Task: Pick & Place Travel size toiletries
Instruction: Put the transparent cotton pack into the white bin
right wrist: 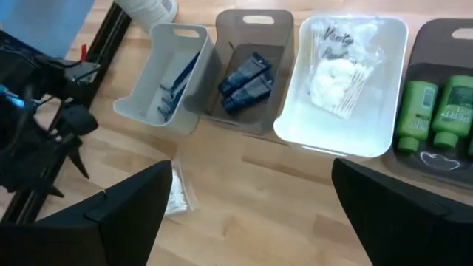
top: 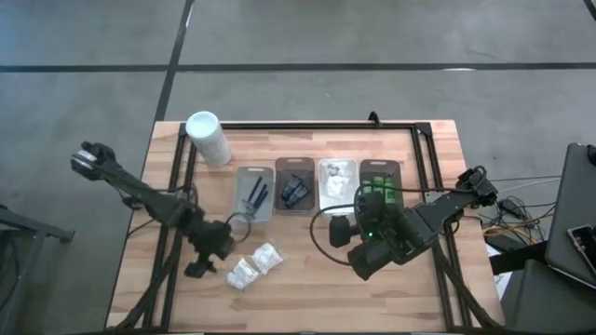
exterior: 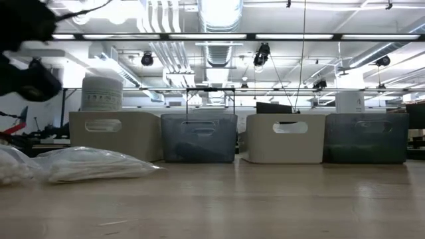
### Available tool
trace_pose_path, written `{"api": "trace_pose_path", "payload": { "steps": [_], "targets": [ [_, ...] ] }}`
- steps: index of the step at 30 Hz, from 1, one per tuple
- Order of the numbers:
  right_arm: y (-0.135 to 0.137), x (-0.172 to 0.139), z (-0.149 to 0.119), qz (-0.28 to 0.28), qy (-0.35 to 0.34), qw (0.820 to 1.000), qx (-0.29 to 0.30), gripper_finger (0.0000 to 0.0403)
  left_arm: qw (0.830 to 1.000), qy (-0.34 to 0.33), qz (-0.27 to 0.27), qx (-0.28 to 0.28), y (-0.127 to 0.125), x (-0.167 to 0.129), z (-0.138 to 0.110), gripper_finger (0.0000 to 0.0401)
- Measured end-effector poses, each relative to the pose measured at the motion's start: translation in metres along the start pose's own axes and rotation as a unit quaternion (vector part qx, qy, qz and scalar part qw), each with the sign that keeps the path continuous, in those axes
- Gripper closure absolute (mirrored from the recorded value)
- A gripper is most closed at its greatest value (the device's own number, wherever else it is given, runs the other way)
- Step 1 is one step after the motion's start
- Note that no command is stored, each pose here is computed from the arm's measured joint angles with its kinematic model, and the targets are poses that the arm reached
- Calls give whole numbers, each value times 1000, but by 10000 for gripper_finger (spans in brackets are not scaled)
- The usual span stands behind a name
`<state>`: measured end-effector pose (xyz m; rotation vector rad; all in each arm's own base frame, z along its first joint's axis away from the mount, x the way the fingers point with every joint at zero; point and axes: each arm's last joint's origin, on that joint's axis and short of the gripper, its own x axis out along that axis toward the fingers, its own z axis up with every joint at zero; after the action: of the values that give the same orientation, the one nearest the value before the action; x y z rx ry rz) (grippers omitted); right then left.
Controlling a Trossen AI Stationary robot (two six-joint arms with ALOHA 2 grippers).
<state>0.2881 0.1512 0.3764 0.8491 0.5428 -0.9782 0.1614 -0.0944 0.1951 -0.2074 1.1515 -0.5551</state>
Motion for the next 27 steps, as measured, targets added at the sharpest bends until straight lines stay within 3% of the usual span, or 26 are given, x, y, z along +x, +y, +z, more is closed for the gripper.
{"api": "trace_pose_path", "payload": {
  "steps": [3, 7, 9, 19, 27],
  "targets": [
    [0, 4, -4, 1, 2, 1000, 1, 34, 1000, -1, 24, 18, -17, 14, -13, 179],
    [-1, 11, -10, -7, 1, 1000, -2, 34, 983, -52, 147, 96, -37, 24, -28, 179],
    [-2, 14, -11, -12, 5, 1000, -5, 34, 973, -73, 181, 126, -44, 28, -34, 179],
    [-4, 20, -12, -23, 4, 1000, -8, 34, 956, -104, 204, 185, -49, 74, -40, 179],
    [-4, 20, -12, -24, 8, 1000, -7, 34, 894, -38, 268, 358, -38, 92, -40, 179]
  ]
}}
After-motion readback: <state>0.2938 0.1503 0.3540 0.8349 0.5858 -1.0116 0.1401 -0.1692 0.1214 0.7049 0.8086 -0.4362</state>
